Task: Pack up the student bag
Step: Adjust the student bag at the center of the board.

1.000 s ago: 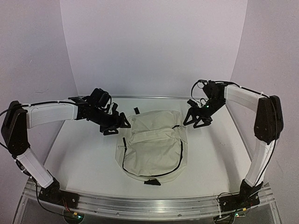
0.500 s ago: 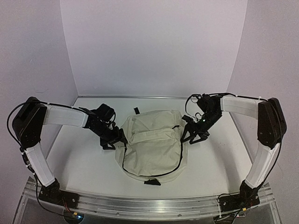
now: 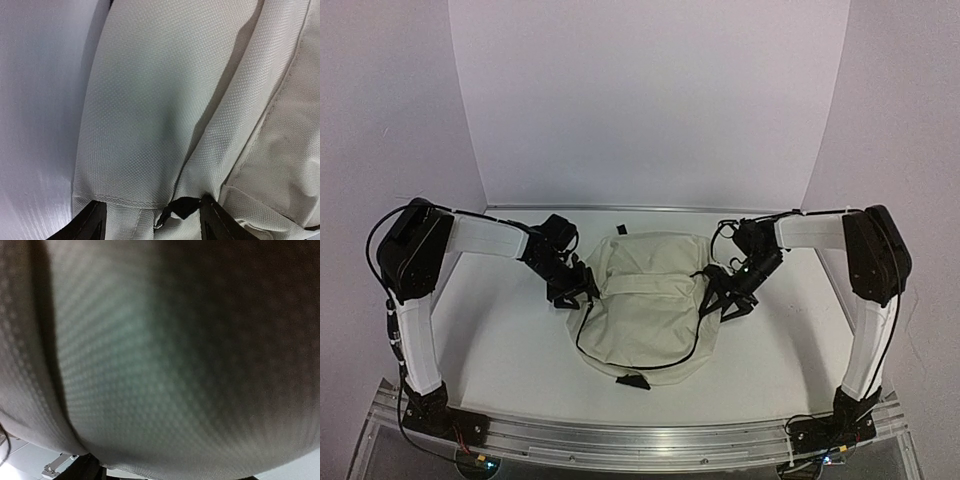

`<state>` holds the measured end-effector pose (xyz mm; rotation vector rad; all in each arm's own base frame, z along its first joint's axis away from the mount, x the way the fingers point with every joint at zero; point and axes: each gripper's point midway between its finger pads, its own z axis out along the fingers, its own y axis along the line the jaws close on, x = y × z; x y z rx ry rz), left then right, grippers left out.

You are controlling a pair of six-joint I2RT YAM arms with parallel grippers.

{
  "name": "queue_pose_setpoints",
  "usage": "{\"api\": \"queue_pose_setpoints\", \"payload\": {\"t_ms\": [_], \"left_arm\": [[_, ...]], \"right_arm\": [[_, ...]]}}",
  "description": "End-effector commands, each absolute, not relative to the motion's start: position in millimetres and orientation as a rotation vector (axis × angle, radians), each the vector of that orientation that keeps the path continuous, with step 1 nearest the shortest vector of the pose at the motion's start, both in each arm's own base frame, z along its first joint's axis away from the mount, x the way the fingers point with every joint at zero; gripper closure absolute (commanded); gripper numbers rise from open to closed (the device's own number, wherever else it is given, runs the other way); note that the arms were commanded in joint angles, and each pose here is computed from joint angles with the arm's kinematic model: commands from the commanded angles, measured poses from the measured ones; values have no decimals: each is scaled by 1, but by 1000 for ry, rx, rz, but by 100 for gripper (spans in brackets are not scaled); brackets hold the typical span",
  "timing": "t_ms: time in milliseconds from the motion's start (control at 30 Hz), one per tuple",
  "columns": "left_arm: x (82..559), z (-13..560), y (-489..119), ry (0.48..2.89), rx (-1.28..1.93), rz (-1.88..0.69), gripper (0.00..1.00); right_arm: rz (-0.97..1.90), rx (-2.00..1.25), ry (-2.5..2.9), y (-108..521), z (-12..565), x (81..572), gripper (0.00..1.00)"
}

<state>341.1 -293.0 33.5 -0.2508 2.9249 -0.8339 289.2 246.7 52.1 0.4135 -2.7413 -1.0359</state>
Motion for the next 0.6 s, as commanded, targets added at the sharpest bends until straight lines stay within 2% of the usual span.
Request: {"api": "queue_pose_setpoints", "payload": {"t_ms": [0,233,300,333,400,567], "left_arm": [[369,78,-306,2792,-179,-976,33],[366,128,-284,2740,-152,-902,15],[370,146,-274,2723,-154,-887,4],[371,155,-268,2712,-158,-879,1],[377,177,-253,2678,-166,-869,0],[395,241,-215,2543,-200,-843,0]], "right_arm": [[-919,495,-2928,246,40,332,32],[-947,614,-3051,217,103,350,17],[-946,670,-3090,210,125,349,11],[-942,697,-3113,207,136,350,8],[-930,737,-3175,199,160,352,2],[-800,707,-3396,170,212,371,2]]}}
